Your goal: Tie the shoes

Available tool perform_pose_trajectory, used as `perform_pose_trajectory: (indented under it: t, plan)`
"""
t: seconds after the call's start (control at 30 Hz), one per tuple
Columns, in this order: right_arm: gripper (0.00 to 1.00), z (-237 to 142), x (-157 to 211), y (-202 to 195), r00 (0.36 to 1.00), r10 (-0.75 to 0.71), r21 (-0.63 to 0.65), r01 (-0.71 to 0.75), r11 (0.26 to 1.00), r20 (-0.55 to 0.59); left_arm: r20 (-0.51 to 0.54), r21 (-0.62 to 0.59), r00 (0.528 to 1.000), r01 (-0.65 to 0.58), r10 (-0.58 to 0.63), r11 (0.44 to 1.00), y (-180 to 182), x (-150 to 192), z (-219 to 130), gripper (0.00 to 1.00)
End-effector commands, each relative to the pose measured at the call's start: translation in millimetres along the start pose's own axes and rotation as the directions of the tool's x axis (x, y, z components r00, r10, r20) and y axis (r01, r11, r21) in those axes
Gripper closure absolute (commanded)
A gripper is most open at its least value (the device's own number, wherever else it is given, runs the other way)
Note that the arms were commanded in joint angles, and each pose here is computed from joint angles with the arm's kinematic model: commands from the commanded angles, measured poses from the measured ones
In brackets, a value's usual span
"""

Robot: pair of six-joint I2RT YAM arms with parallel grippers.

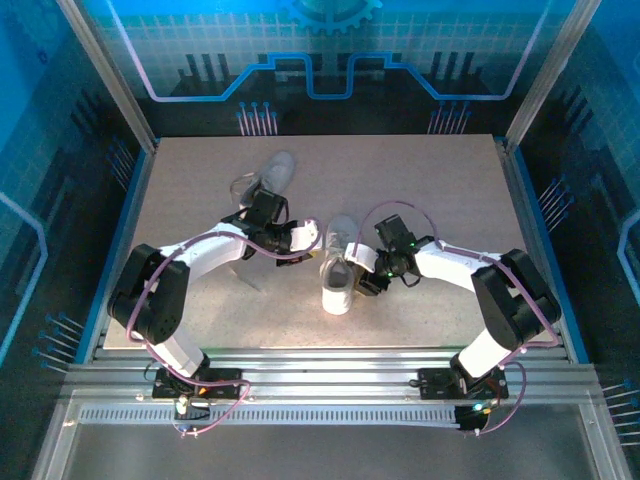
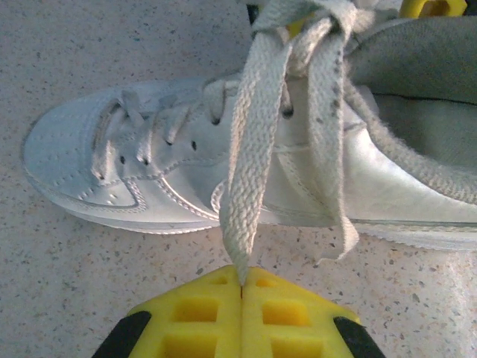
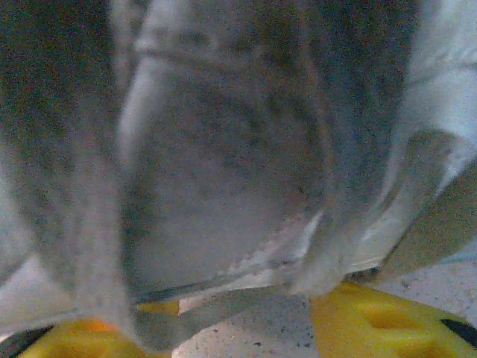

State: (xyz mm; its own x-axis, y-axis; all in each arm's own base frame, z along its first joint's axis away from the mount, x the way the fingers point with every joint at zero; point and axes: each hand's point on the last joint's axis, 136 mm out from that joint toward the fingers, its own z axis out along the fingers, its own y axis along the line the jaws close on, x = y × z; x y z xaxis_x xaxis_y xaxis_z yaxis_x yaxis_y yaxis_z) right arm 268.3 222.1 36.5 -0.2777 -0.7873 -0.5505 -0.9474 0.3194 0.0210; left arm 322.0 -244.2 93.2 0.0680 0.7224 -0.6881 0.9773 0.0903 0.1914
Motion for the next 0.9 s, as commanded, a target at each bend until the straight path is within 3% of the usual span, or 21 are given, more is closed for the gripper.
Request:
perform_pose_trajectory:
  t: [0.0, 0.07, 0.1, 0.43, 0.87]
  plan:
    - [0.74, -15, -36, -5, 0.992, -0.073, 0.036, 0.070, 0.997, 0.099, 0.022, 0.048, 1.000, -0.001, 0.000, 0.999, -4, -4, 1, 1.00]
    - [0.95, -18, -37, -6, 0.992, -0.062, 0.057, 0.056, 0.997, 0.107, 0.016, 0.041, 1.000, -0.002, 0.002, 0.999, -2, -3, 1, 1.00]
    - [1.00, -21, -37, -7, 0.992, -0.056, 0.069, 0.049, 0.996, 0.112, 0.015, 0.038, 1.000, -0.004, 0.003, 0.999, -2, -4, 0, 1.00]
    - [1.00, -51, -14, -18, 0.993, 0.021, 0.209, -0.046, 0.977, 0.118, -0.007, 0.028, 1.000, -0.018, 0.019, 0.999, -5, -4, -12, 1.00]
    - [1.00, -68, 16, -19, 0.987, 0.151, 0.251, -0.134, 0.959, -0.052, -0.074, -0.022, 0.997, 0.037, -0.038, 0.999, -3, 9, -30, 1.00]
